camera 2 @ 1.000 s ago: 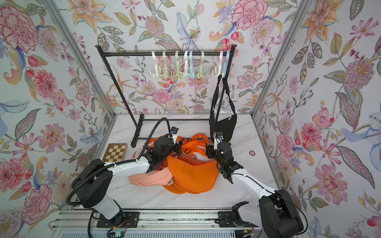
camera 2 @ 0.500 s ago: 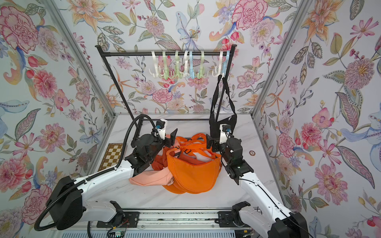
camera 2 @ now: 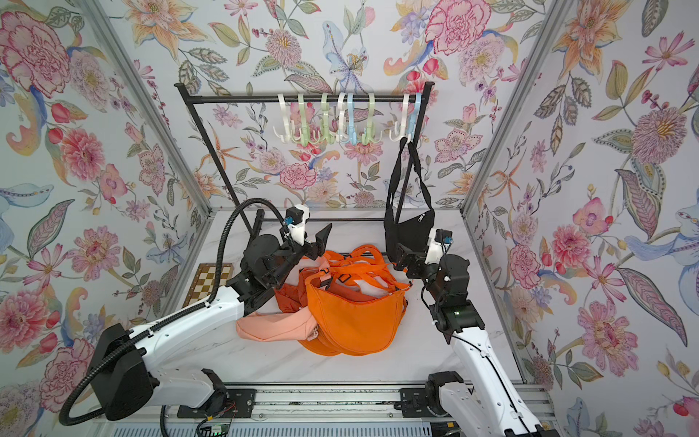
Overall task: Take the bag off the hook
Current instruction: Place the bag inside the bag, then pick up the bag from the hook.
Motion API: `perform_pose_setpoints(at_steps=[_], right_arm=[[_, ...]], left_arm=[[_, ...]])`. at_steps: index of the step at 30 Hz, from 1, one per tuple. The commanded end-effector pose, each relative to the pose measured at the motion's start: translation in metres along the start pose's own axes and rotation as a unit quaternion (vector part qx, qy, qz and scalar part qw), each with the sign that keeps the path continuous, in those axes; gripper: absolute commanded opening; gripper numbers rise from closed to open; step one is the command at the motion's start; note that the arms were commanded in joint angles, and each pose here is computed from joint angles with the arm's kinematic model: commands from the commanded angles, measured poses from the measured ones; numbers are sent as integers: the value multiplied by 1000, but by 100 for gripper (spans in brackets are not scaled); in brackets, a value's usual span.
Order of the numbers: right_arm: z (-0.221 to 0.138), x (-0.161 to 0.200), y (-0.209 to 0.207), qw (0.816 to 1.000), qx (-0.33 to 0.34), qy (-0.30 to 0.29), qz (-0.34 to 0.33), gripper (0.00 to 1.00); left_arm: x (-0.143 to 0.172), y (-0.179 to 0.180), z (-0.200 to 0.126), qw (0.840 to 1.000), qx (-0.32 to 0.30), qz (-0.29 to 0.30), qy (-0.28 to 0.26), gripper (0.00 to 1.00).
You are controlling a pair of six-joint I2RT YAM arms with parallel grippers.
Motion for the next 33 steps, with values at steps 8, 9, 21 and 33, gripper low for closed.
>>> perform_pose_setpoints(at_steps=[8,9,21,33], right_arm=[[39,-67,-22,992,-49,-62,96,89],[47,-72,-24,993,-47,-66,89,89],[113,-113,-37,995,-59,-78,20,82],[100,-107,-7,991,-91,-85,-49,82]], left_arm=[[-4,-46,91,995,50,-10,-85,73],[-4,-52,101,994,59,-9,-91,73],[36,-98,189,985,145,-7,-97,69],[64,-93,231,994,77,-35,-70,16]])
Point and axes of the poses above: each gripper's point midway between its finger pads, its own z axis out along the fingers, its own y axis along the line the jaws close on, x = y × z, the point moved 10 cm from there along -z, back along the fingers, and after that the axes turned 14 degrees about z, right-handed, at the moved point
